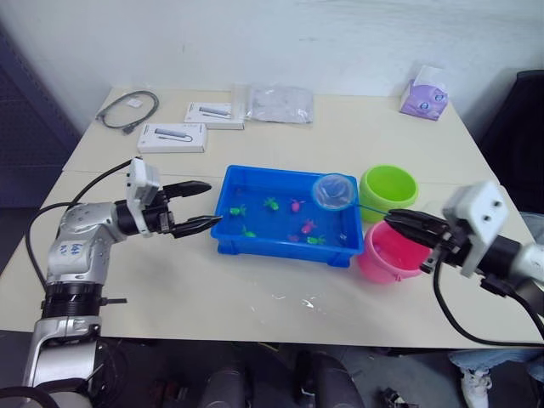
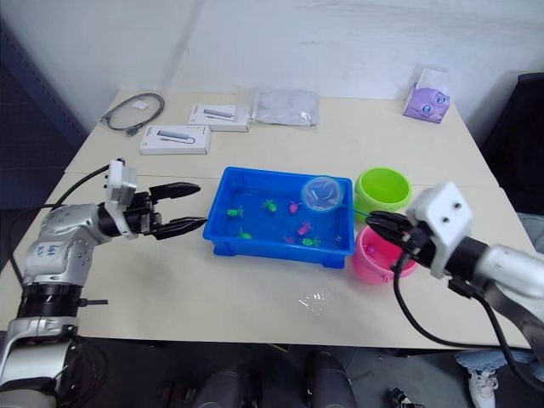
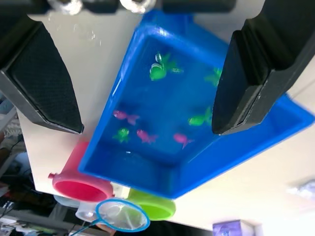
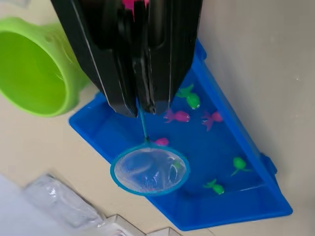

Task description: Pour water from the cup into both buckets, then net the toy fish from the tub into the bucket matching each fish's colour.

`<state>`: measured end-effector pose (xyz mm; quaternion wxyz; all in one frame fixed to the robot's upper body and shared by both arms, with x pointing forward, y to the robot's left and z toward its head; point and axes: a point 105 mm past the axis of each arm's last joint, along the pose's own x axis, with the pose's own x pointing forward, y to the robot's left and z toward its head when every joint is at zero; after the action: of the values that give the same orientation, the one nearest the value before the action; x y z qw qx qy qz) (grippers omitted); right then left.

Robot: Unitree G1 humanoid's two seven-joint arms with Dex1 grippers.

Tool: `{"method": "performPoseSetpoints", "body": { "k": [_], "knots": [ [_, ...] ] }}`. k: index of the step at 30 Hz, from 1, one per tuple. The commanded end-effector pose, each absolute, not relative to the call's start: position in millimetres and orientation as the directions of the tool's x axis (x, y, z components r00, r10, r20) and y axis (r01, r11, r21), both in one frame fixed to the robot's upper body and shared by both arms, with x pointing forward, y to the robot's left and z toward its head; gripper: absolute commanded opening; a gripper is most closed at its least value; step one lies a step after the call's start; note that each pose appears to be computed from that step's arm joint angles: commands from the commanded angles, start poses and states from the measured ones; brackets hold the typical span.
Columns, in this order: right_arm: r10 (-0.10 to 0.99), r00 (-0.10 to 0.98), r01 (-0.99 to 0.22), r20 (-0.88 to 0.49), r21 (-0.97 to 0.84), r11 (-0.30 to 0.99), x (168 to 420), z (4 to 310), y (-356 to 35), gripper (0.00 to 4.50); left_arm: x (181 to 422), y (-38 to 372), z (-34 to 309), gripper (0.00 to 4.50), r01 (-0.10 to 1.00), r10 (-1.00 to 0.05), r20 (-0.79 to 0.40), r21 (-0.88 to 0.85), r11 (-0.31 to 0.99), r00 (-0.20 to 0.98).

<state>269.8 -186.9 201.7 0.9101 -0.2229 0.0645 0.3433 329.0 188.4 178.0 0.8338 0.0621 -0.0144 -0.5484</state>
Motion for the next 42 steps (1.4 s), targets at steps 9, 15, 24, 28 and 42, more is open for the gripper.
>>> {"method": "performPoseSetpoints", "body": {
  "k": [9,15,24,28,42],
  "knots": [
    [0.424,0.76,-0.637,-0.493,-0.693,0.336,324.5,197.6,-189.1,0.0,313.3,182.4,182.0,4.47,0.908,-0.914,-0.086,0.185,0.376,0.396],
    [0.413,0.722,-0.672,-0.555,-0.704,0.23,331.0,182.5,-182.2,0.0,306.3,179.7,177.4,4.47,0.909,-0.914,-0.091,0.178,0.376,0.396],
    [0.472,0.669,-0.707,-0.574,-0.688,0.166,333.2,183.4,-165.0,0.0,304.5,177.2,176.3,4.47,0.91,-0.914,-0.09,0.167,0.378,0.396],
    [0.493,0.641,-0.74,-0.588,-0.645,0.193,329.5,182.0,-160.1,0.0,304.4,177.4,175.0,4.47,0.91,-0.913,-0.09,0.164,0.381,0.399],
    [0.602,0.632,-0.774,-0.487,-0.375,0.509,311.0,180.4,-161.8,0.0,304.2,183.2,175.7,4.47,0.895,-0.9,-0.064,0.155,0.418,0.432]
  ]
}}
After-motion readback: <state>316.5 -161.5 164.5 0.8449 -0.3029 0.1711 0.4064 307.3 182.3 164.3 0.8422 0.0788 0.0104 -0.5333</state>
